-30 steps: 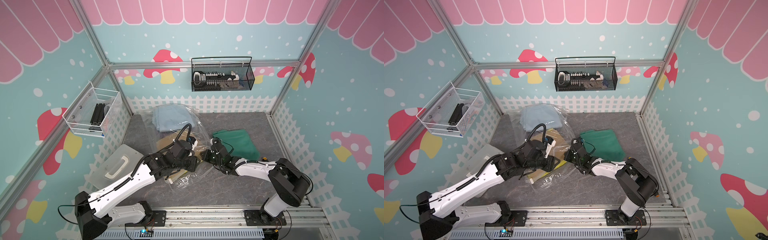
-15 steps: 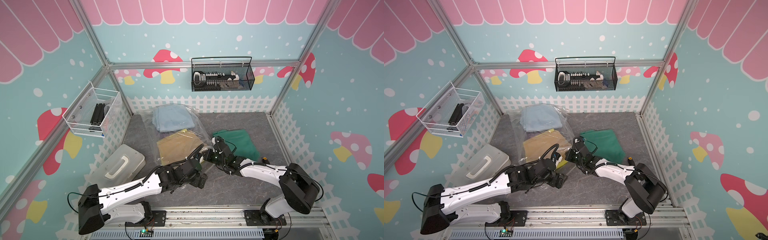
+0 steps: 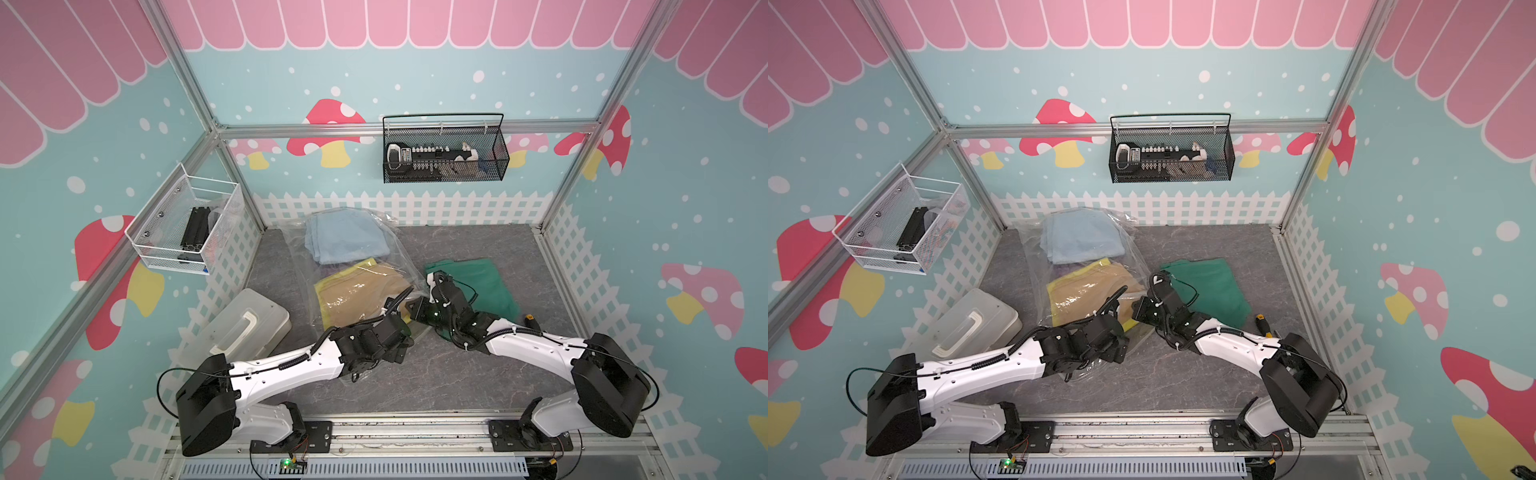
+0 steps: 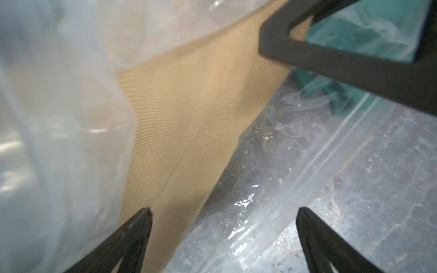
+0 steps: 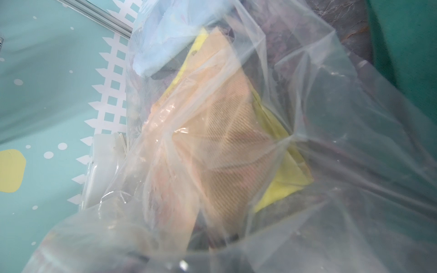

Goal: Take the trousers out of the vacuum bag
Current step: Take out the trousers from the vacuum bag.

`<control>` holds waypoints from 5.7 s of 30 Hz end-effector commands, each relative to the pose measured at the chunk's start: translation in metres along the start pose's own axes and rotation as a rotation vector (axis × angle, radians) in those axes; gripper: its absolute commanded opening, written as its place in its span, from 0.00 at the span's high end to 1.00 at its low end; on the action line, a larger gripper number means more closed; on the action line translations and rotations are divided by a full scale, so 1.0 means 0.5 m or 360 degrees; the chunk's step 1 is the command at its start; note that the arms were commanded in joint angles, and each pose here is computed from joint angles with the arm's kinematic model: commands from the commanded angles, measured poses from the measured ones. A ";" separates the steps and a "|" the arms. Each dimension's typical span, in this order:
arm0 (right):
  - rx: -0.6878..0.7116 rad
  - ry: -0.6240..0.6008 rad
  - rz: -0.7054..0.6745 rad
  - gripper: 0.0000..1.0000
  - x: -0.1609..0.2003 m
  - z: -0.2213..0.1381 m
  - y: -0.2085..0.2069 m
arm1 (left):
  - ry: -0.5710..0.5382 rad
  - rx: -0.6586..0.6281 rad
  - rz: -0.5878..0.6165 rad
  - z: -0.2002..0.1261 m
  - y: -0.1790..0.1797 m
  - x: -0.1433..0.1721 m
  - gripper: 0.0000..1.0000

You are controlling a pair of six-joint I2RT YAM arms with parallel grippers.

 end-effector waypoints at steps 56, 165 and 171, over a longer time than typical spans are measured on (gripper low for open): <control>-0.0125 0.0025 0.0528 0.66 0.002 0.139 -0.050 | 0.0056 -0.0183 0.0022 0.080 0.032 -0.004 0.75; -0.0001 0.0224 -0.0352 0.96 0.115 -0.155 0.022 | -0.0026 0.0107 0.0298 -0.153 -0.094 0.041 1.00; -0.0008 0.0197 -0.0493 0.96 0.156 -0.130 0.012 | 0.0008 0.0149 0.0227 -0.127 -0.095 0.068 1.00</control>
Point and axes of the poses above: each gripper's point midway between its finger pads, its own z axis out along the fingers, its own y axis along the line the jaws close on, x = y × z, the point moved 4 cm from there along -z, back along the fingers, and after that the axes turned 7 degrees about z, right-handed, at the moved point
